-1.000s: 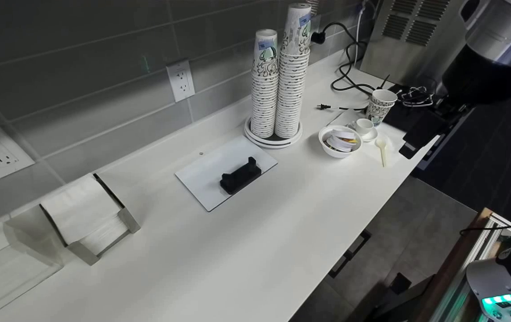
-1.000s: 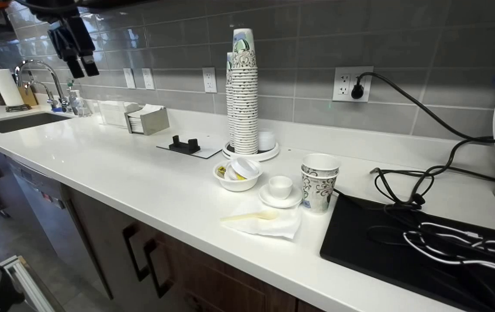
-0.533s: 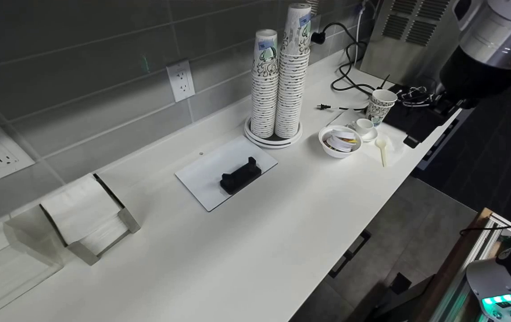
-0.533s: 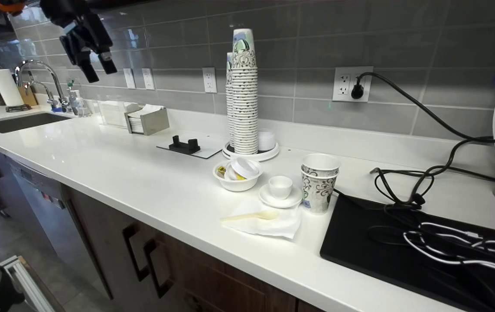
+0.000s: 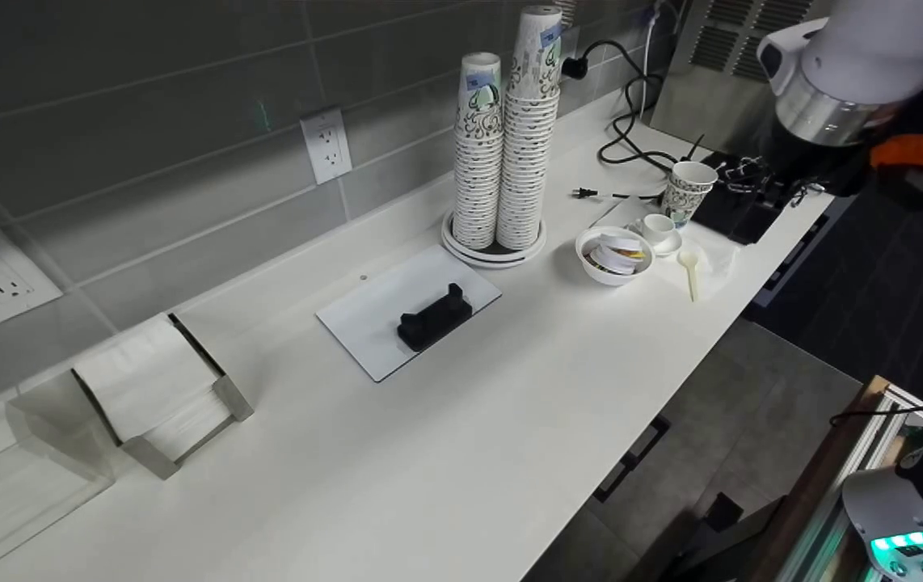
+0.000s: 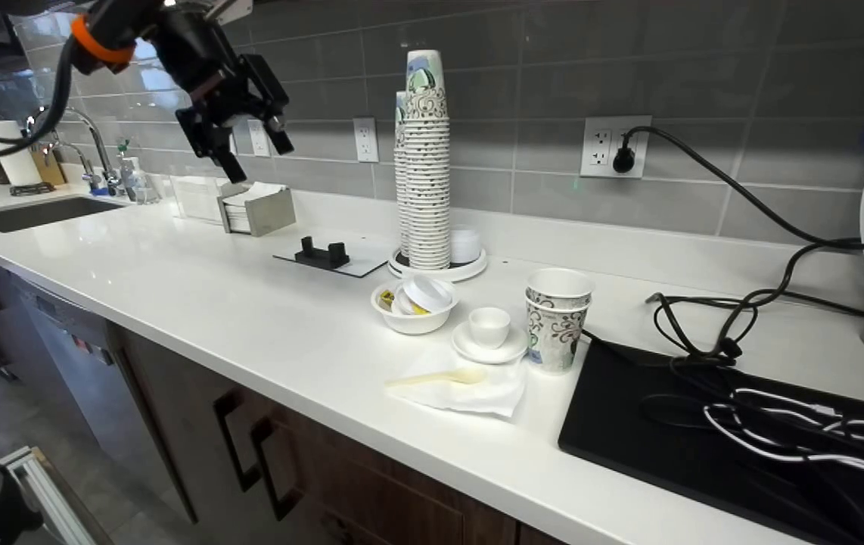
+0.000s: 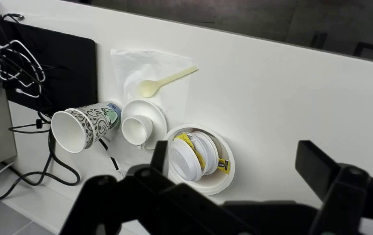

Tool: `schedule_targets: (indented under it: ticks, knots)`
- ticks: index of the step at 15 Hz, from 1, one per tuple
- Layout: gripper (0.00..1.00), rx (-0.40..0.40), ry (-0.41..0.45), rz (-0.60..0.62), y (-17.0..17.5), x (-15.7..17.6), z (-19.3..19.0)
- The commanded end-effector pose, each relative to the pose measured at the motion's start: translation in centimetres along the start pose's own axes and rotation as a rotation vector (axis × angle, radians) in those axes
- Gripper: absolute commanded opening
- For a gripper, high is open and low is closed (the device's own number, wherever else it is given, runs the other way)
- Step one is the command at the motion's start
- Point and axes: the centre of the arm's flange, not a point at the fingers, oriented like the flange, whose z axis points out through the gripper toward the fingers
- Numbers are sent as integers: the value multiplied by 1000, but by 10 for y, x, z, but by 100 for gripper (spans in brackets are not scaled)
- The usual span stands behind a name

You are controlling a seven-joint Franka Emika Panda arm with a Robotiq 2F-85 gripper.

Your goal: Move the object from the bowl and place it on the counter

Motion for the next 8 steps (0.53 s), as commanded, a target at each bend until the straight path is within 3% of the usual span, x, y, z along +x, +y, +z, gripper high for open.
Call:
schedule_targets:
  ticks: [1,4,8]
  knots:
    - [100,-14,13,-118,15,16,40]
    - [100,46,74,-210,24,28,62]
    - [100,-38,94,-267,49,36,104]
